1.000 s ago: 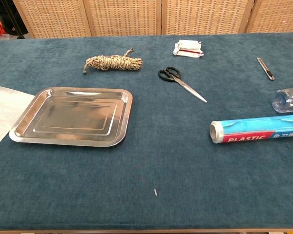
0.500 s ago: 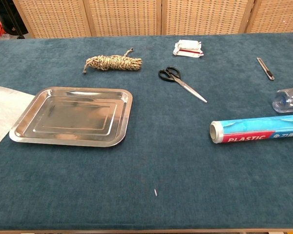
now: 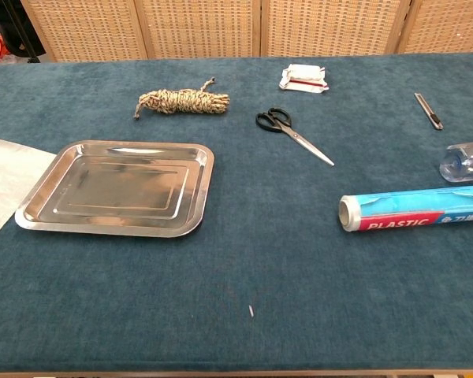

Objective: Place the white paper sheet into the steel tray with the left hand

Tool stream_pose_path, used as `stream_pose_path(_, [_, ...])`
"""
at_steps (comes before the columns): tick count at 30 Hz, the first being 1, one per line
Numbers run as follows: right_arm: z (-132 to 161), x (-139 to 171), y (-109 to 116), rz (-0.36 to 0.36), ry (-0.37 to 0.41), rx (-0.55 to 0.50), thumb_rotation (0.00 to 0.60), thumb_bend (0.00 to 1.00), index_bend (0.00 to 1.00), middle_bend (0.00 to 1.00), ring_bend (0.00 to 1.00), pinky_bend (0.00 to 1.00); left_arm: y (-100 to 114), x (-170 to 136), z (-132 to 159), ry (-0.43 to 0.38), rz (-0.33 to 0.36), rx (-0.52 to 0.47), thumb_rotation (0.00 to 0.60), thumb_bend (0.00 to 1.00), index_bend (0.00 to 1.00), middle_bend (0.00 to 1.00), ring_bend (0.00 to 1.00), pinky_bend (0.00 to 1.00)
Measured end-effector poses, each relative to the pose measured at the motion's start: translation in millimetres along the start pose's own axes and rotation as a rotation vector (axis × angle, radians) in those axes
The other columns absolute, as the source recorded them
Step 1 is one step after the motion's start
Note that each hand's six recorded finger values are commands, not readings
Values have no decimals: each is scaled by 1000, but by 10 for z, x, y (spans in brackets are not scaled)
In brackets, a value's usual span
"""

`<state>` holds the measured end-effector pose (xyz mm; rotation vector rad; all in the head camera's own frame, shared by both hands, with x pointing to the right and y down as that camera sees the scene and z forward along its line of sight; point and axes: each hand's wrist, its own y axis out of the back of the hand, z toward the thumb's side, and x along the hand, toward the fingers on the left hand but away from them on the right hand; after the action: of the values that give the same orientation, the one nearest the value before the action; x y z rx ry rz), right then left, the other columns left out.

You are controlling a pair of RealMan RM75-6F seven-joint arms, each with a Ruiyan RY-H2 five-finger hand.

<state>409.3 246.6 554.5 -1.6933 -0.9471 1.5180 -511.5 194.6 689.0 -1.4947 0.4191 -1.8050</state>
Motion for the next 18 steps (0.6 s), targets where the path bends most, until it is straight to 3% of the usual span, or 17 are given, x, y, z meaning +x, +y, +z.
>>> stream_pose_path(18, [-6, 7, 19, -5, -1, -2, 600, 0, 335, 7, 0, 0, -70, 59, 61, -6, 72, 66, 600, 463, 220, 48, 0, 0])
